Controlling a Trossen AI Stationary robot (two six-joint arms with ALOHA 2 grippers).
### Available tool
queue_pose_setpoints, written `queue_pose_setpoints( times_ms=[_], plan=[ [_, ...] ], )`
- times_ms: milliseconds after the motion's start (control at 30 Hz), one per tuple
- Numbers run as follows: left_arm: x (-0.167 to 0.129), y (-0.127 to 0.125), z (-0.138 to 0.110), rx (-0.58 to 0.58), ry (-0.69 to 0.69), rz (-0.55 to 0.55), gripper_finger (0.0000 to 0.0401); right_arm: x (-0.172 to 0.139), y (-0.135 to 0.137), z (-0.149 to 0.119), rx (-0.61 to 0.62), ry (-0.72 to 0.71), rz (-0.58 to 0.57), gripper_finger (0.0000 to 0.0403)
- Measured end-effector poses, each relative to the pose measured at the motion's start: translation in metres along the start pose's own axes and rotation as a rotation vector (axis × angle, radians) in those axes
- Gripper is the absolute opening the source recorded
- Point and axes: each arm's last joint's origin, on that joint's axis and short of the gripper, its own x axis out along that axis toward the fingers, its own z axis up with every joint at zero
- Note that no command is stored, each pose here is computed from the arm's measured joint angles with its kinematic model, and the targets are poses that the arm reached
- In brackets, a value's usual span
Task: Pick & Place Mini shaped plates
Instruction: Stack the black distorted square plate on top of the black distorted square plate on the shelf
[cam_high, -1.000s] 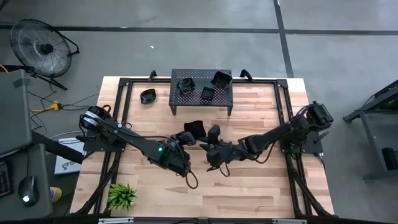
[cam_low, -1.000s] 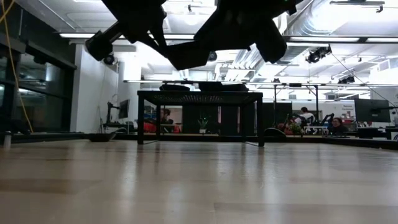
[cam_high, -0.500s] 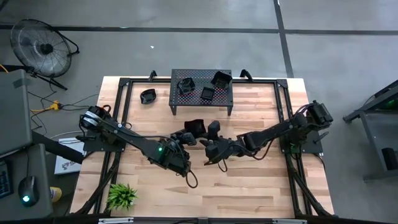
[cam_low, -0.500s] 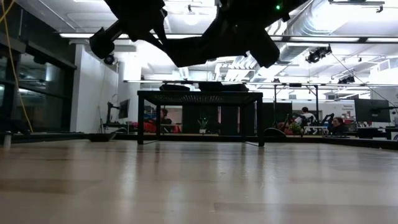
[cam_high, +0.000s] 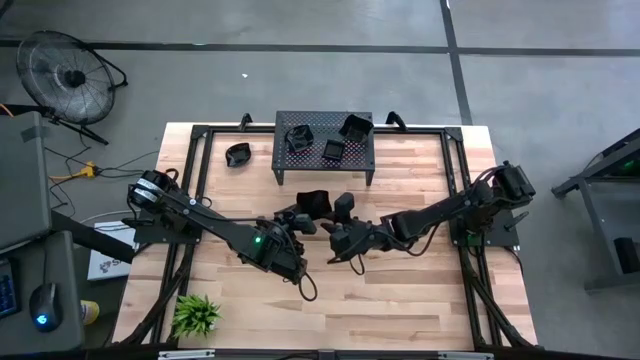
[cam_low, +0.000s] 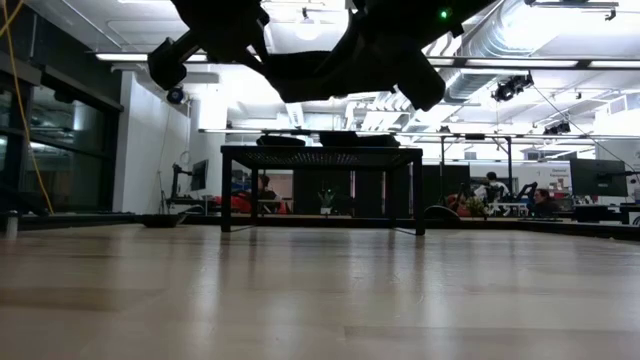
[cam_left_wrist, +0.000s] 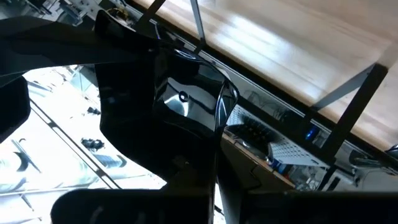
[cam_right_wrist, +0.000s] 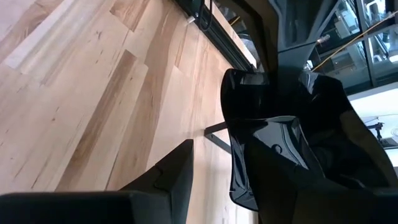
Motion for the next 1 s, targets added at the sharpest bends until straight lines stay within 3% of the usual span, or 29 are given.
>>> queue_pose_setpoints(
  times_ms=[267, 700, 1000],
  plan=[
    [0.0000, 0.0003, 0.0000, 0.021, 0.003, 0.003, 0.0000, 0.0000, -0.0015, 0.0017, 0.013, -0.013, -0.016, 0.0128],
    [0.0000, 0.0016, 0.0015, -0.010, -0.018, 0.002, 0.0000, -0.0001, -0.0013, 0.0018, -0.021, -0.018, -0.009, 0.0007],
    [0.0000, 0.0017, 0.0016, -0.011, -0.020, 0.001, 0.0007, -0.0002, -0.0012, 0.0017, -0.022, -0.022, 0.000, 0.0003]
  ],
)
